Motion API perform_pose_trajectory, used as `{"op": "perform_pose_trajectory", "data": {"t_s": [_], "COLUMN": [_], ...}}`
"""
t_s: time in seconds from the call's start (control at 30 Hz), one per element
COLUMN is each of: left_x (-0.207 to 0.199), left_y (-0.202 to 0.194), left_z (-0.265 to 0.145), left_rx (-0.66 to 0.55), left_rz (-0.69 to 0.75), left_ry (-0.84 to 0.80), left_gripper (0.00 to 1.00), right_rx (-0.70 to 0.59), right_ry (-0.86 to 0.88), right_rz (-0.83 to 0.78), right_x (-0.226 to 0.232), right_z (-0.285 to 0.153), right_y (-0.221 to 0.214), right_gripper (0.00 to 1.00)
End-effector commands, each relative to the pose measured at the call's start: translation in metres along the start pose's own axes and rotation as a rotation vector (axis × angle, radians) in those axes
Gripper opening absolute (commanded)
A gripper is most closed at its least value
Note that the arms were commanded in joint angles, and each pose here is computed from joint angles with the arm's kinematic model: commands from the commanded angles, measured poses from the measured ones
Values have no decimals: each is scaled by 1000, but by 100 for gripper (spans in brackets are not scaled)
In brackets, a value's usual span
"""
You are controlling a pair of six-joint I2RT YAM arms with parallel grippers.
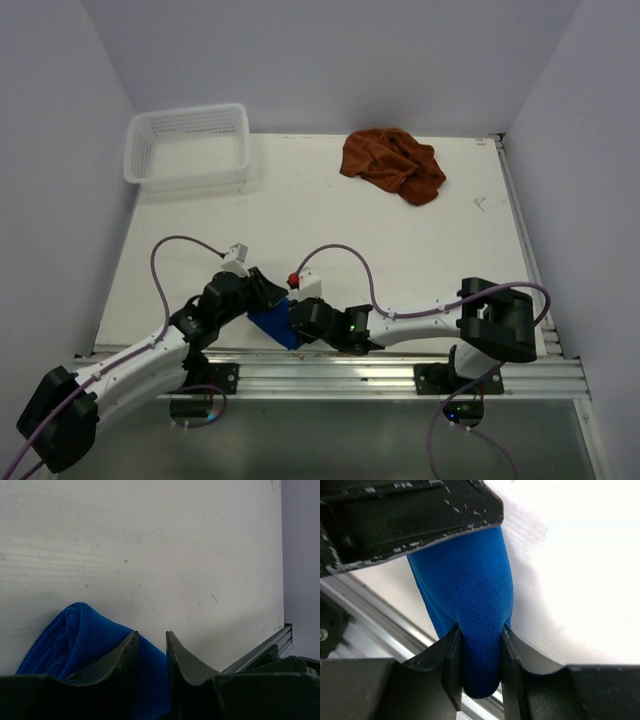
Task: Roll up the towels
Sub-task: Roll the towel
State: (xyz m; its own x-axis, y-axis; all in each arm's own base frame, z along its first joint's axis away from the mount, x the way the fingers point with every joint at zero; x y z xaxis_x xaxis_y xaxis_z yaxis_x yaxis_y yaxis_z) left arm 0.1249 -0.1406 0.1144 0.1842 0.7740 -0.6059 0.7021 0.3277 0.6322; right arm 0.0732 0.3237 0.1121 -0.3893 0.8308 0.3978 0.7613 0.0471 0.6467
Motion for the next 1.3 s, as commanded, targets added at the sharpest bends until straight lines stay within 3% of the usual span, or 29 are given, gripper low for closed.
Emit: {"op": "perform_pose_trajectory", "data": {"t_s": [0.0, 0.43, 0.77, 1.17, 1.27], "left_x": [-3, -25, -29, -2, 2], "left_y": [14, 37, 31, -4, -8], "left_z": [-2, 1, -1, 4, 6], "left_rx": [-39, -55, -59, 12, 20], "left_rz": [72, 67, -21, -93, -91], "left_ry": [68, 51, -44, -40, -23], "left_gripper": [34, 41, 42, 42, 42], "right_rx": [-130, -296, -298, -276, -266], "right_ry": [-214, -388, -488, -470, -452], "right_rz": [-105, -397, -601, -592, -573], "right_x": [-11, 29, 39, 50, 51], "right_z": [-3, 6, 12, 14, 12], "right_y": [10, -11, -32, -37, -36], "right_gripper": [23, 26, 31, 36, 43]}}
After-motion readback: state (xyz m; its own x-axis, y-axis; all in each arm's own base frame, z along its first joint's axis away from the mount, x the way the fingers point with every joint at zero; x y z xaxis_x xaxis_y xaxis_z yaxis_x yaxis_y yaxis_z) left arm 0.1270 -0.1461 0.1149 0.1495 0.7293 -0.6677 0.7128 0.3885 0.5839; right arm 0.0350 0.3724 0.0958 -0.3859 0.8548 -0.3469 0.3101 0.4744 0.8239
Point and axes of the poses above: each gripper's point midway between its finger pads, its own z axis out along the fingers, its own x axis along the line the jaws close on, y = z × x, the point moved 10 cm from there along -z, back along the fingers, and after that the axes turned 10 degrees about z, right-handed, at the moved point
